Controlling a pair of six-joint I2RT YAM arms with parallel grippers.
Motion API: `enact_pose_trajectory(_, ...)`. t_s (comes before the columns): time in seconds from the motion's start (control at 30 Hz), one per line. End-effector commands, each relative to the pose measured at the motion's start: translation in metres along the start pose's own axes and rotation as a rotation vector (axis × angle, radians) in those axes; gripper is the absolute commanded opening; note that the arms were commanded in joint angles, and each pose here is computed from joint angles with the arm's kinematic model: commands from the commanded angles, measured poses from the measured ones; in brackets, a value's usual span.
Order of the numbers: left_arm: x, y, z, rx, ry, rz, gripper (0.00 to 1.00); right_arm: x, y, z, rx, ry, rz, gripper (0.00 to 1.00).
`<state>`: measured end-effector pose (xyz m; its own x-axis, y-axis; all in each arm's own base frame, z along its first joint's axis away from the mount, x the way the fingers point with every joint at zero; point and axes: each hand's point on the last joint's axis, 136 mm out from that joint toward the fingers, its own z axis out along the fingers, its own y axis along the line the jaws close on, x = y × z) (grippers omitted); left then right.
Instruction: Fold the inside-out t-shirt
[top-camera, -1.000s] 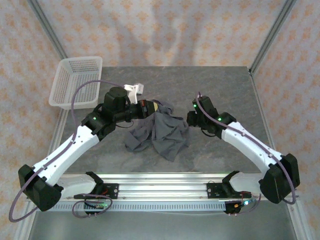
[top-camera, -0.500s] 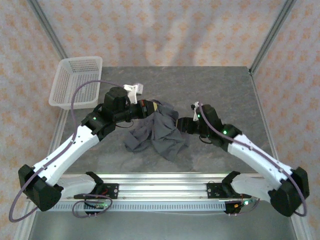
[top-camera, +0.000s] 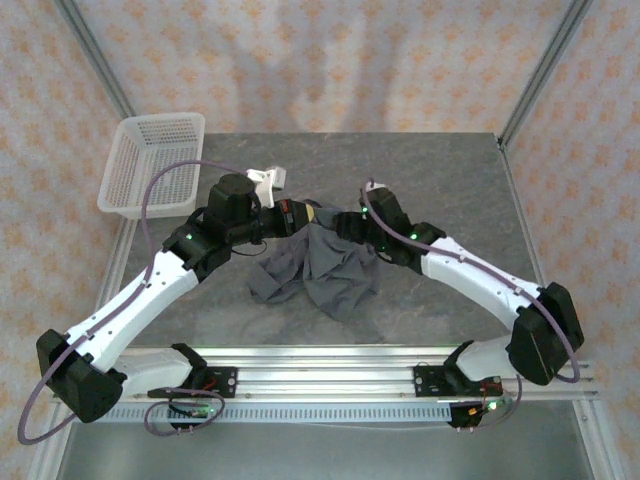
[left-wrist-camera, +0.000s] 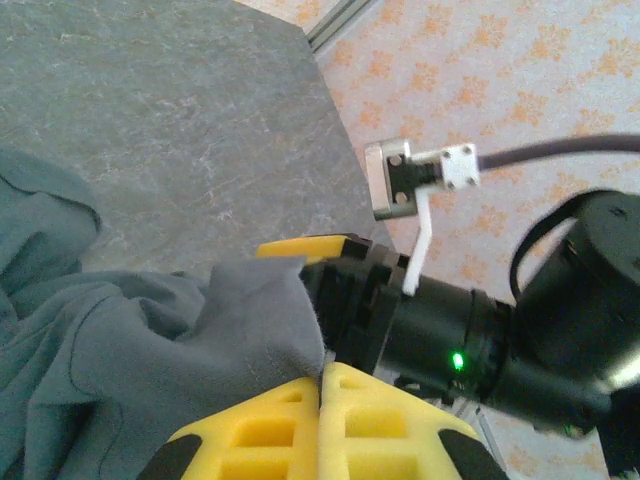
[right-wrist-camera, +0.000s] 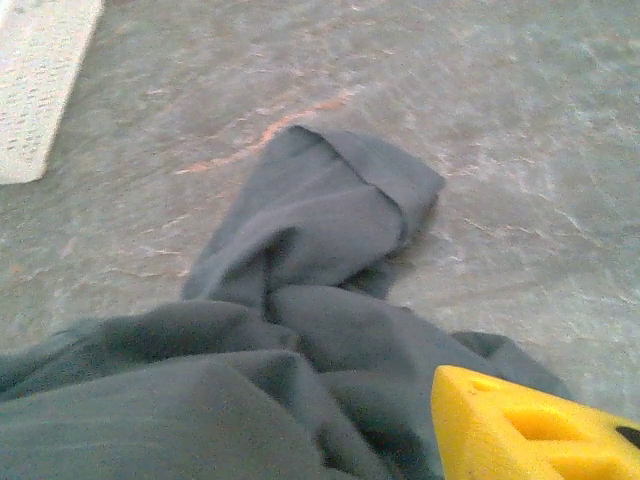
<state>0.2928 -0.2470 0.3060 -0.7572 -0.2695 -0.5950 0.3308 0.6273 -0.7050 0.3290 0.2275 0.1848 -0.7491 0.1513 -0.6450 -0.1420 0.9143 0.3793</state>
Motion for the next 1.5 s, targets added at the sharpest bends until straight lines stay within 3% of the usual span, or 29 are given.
enact_pose_trajectory(0.0, -0.003, 0.0, -0.007, -0.01, -0.03, 0.016, 0.0, 0.025, -0.024, -0.003, -0.02, 0.146, 0.21, 0.56)
enact_pose_trajectory(0.2, -0.001, 0.003, 0.0, -0.007, -0.02, 0.008, 0.0, 0.045, -0.021, -0.018, -0.249, 0.218, 0.422, 0.56)
enact_pose_trajectory(0.37, 0.001, 0.005, 0.006, -0.006, -0.003, 0.001, 0.0, 0.044, -0.007, -0.025, -0.378, 0.235, 0.468, 0.38)
enact_pose_trajectory(0.43, 0.002, 0.006, 0.006, -0.012, -0.002, 0.002, 0.0, 0.051, -0.014, -0.023, -0.351, 0.249, 0.462, 0.27)
enact_pose_trajectory(0.5, 0.002, 0.008, 0.006, -0.02, -0.004, 0.003, 0.0, 0.059, -0.033, -0.017, -0.262, 0.243, 0.452, 0.25)
enact_pose_trajectory(0.57, 0.002, 0.01, 0.008, -0.024, -0.002, -0.004, 0.0, 0.057, -0.035, -0.018, -0.251, 0.236, 0.423, 0.37)
enact_pose_trajectory(0.63, 0.004, 0.011, 0.013, -0.019, 0.009, -0.014, 0.0, 0.036, 0.006, -0.043, -0.483, 0.201, 0.364, 0.56)
enact_pose_trajectory(0.7, 0.006, 0.015, 0.02, -0.026, 0.021, -0.018, 0.0, 0.016, 0.019, -0.065, -0.542, 0.092, 0.305, 0.61)
enact_pose_trajectory(0.77, 0.008, 0.026, 0.03, -0.063, 0.032, -0.013, 0.0, 0.001, 0.007, -0.083, -0.482, -0.052, 0.265, 0.67)
enact_pose_trajectory(0.83, 0.008, 0.05, 0.039, -0.142, 0.033, -0.04, 0.0, -0.011, -0.004, -0.1, -0.447, -0.195, 0.25, 0.71)
enact_pose_trajectory(0.9, 0.006, 0.079, 0.048, -0.201, 0.024, -0.115, 0.0, -0.012, -0.004, -0.109, -0.447, -0.246, 0.238, 0.72)
enact_pose_trajectory(1.17, 0.019, 0.231, 0.046, -0.483, -0.031, -0.395, 0.0, 0.037, 0.039, -0.083, -0.407, -0.093, 0.043, 0.73)
enact_pose_trajectory(1.23, 0.027, 0.259, 0.043, -0.47, -0.032, -0.471, 0.0, 0.041, 0.049, -0.073, -0.414, -0.056, 0.038, 0.73)
enact_pose_trajectory(1.27, 0.029, 0.267, 0.04, -0.462, -0.044, -0.504, 0.03, 0.042, 0.051, -0.07, -0.412, -0.046, 0.038, 0.73)
enact_pose_trajectory(1.33, 0.026, 0.277, 0.022, -0.447, -0.101, -0.541, 0.24, 0.043, 0.052, -0.064, -0.392, -0.023, 0.035, 0.72)
enact_pose_trajectory(1.47, 0.012, 0.266, -0.028, -0.567, -0.156, -0.405, 0.49, 0.044, 0.047, -0.056, -0.341, -0.004, 0.012, 0.72)
